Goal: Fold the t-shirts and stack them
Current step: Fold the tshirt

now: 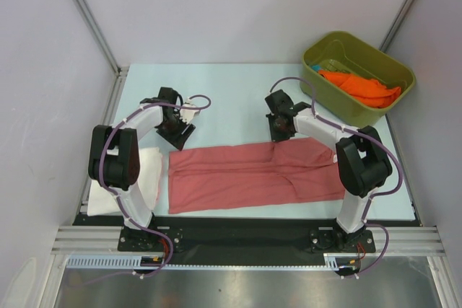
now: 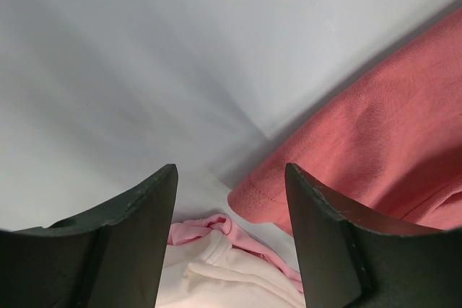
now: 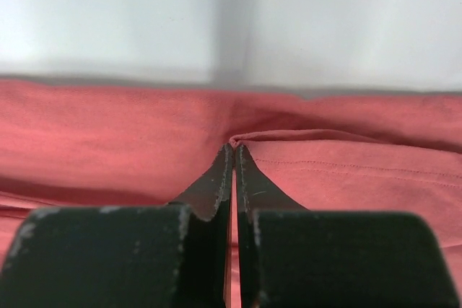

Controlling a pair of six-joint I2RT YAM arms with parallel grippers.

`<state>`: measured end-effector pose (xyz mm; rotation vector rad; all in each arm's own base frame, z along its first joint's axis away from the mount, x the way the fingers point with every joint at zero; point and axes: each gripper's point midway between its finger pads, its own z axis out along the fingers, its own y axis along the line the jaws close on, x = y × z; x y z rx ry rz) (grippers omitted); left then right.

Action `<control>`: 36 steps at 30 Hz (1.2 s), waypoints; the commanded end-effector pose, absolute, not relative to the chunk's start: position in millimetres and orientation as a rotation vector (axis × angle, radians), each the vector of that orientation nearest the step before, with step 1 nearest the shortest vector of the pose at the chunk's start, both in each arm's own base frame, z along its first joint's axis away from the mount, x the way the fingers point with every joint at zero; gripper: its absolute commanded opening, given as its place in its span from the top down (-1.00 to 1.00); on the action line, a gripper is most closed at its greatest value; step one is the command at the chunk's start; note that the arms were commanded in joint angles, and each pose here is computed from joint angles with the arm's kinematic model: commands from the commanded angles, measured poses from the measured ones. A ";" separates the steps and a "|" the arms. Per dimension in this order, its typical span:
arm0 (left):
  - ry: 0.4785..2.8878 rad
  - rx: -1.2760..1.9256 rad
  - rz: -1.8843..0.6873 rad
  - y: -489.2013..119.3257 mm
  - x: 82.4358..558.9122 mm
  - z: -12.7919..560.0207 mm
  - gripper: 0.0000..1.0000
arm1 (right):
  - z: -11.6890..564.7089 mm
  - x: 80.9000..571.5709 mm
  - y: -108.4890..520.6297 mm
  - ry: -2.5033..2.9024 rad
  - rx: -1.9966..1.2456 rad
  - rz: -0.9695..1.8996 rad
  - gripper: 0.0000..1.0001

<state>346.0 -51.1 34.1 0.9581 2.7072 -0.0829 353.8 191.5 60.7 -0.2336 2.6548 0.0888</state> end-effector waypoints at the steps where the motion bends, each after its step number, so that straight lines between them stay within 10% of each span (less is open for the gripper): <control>1: 2.660 0.953 -0.051 -48.9 358.2 47.7 -0.33 | 64.4 356.6 196.7 2.629 -0.271 0.114 1.00; 17: 2.653 0.961 -0.053 -49.4 359.0 49.0 -0.34 | 47.0 335.6 217.0 2.657 -0.408 0.317 0.85; 24: 2.649 0.947 -0.109 -56.7 359.1 54.2 -0.34 | 75.8 344.0 219.6 2.586 -0.353 0.439 -0.63; 36: 2.235 1.093 -0.485 -187.9 390.9 148.7 -0.40 | 105.7 326.6 41.8 2.499 0.520 0.114 -0.20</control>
